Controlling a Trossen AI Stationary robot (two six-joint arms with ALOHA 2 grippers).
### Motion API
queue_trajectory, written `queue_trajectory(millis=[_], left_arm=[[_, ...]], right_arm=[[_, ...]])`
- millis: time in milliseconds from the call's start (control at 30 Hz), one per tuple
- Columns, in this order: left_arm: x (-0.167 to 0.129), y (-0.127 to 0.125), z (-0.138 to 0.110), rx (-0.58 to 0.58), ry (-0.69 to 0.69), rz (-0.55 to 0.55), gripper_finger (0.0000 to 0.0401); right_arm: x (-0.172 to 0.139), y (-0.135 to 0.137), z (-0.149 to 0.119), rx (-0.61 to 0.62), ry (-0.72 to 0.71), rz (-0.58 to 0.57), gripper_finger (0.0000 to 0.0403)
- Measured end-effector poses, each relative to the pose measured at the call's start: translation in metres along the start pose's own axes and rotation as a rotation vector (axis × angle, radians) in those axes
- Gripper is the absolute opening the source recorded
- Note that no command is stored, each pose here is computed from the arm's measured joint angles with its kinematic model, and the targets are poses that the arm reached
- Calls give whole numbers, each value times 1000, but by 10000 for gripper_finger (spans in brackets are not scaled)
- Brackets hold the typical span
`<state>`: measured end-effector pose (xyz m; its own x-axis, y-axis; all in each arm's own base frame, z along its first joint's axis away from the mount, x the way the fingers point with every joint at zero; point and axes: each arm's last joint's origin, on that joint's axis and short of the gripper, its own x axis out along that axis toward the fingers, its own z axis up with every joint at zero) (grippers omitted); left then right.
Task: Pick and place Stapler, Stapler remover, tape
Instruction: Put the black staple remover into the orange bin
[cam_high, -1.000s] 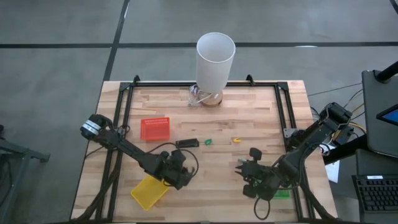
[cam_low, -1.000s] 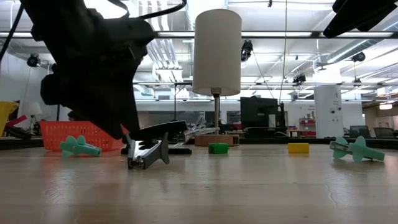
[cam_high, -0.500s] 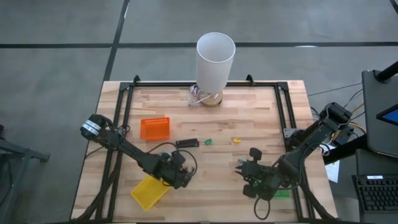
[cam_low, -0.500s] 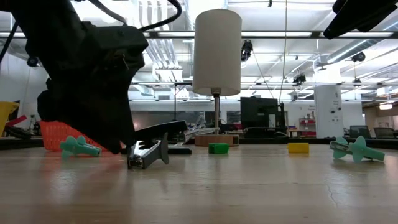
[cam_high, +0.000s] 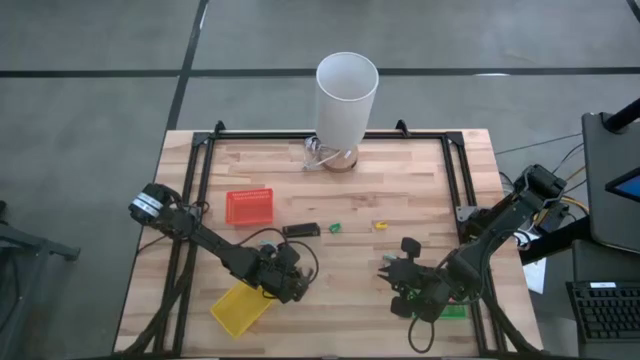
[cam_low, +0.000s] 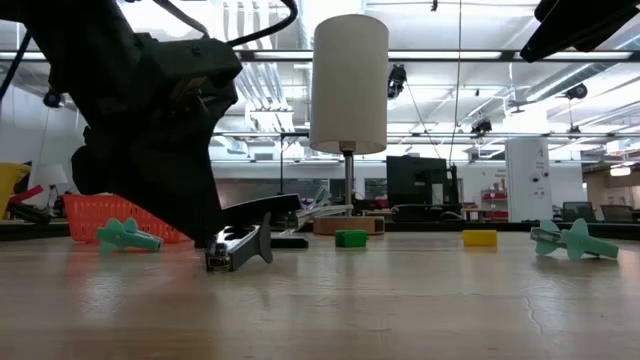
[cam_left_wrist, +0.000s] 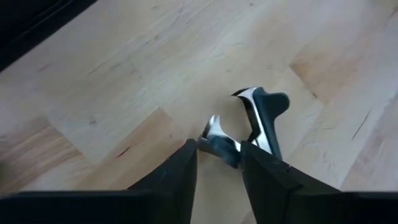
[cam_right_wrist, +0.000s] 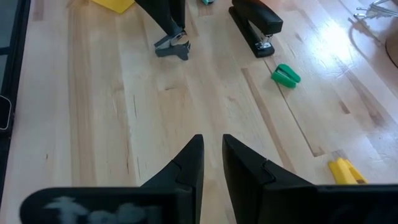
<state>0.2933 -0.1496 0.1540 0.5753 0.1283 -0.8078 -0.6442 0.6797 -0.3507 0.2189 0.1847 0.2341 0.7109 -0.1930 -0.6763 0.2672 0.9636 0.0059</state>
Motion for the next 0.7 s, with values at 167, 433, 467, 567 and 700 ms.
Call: queue_trajectory(millis=[167,433,467,567,700], left_arm=[[0,0,0,13,-13,4,78],[-2,-3,4,82,-62,8,9],[-3,-2,5,87,-74,14,6],[-6,-2,7,108,-99,21,8],[-16,-1,13,117,-131,21,5]], right_arm=[[0,0,0,2,-2,3,52],[0,0,0,4,-4,4,52],[0,0,0,3,-3,4,51],[1,0,-1,2,-2,3,49],[1,0,-2,2,-2,3,47]])
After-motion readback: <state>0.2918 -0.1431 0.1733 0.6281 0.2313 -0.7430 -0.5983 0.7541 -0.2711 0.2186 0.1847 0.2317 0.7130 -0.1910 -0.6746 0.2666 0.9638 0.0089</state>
